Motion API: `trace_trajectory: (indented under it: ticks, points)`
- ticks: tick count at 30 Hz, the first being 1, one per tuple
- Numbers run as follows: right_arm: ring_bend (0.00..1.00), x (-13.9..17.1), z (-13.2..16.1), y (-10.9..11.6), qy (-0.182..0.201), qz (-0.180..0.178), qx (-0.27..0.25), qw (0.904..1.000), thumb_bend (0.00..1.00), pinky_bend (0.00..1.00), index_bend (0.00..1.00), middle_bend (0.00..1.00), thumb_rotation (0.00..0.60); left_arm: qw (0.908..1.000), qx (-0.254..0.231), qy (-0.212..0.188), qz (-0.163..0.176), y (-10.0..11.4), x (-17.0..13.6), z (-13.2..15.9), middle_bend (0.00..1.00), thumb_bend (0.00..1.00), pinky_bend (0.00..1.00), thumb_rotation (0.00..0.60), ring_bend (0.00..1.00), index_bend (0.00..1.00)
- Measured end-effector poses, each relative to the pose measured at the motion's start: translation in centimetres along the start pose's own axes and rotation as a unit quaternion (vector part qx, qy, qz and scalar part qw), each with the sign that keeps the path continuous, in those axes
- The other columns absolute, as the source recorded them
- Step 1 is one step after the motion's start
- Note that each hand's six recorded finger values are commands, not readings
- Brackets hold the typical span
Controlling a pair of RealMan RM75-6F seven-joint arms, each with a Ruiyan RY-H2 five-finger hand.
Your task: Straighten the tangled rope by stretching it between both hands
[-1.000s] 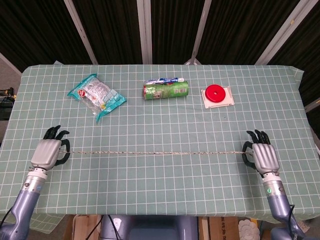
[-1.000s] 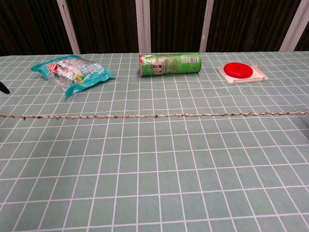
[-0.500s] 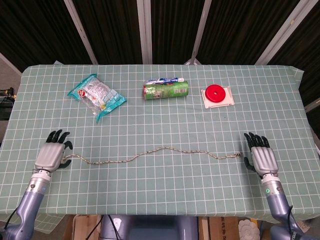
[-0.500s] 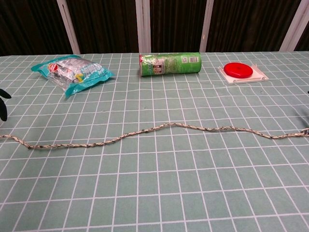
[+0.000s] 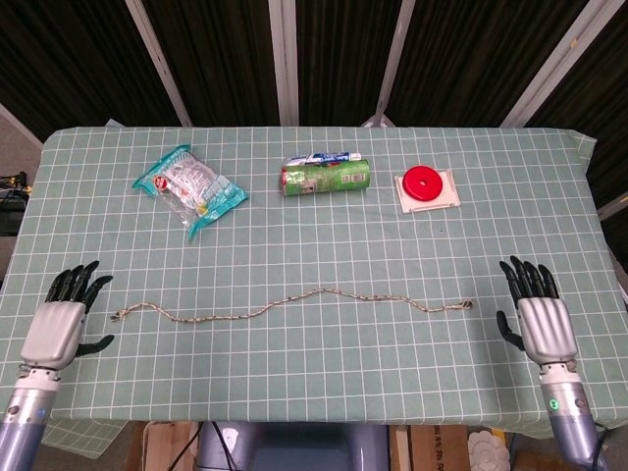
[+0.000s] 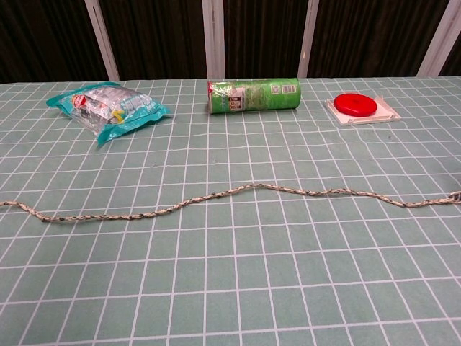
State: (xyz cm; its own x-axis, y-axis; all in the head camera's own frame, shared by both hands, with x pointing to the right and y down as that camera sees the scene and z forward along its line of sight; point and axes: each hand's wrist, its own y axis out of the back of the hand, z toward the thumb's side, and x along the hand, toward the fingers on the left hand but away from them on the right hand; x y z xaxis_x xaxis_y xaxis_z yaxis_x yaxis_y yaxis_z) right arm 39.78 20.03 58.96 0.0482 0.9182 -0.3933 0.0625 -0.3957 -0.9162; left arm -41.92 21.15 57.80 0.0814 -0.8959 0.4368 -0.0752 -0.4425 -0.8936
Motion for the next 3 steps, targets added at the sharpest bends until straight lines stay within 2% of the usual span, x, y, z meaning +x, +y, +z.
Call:
trace_trajectory:
  ticks: [3]
  points:
    - [0.00, 2.2, -0.7, 1.3, 0.008, -0.017, 0.002, 0.9998, 0.48, 0.00, 0.00, 0.00, 0.600, 0.9997, 0.001, -0.008, 0.024, 1.5, -2.2, -0.9, 0.00, 0.14, 0.00, 0.600, 0.00, 0.10]
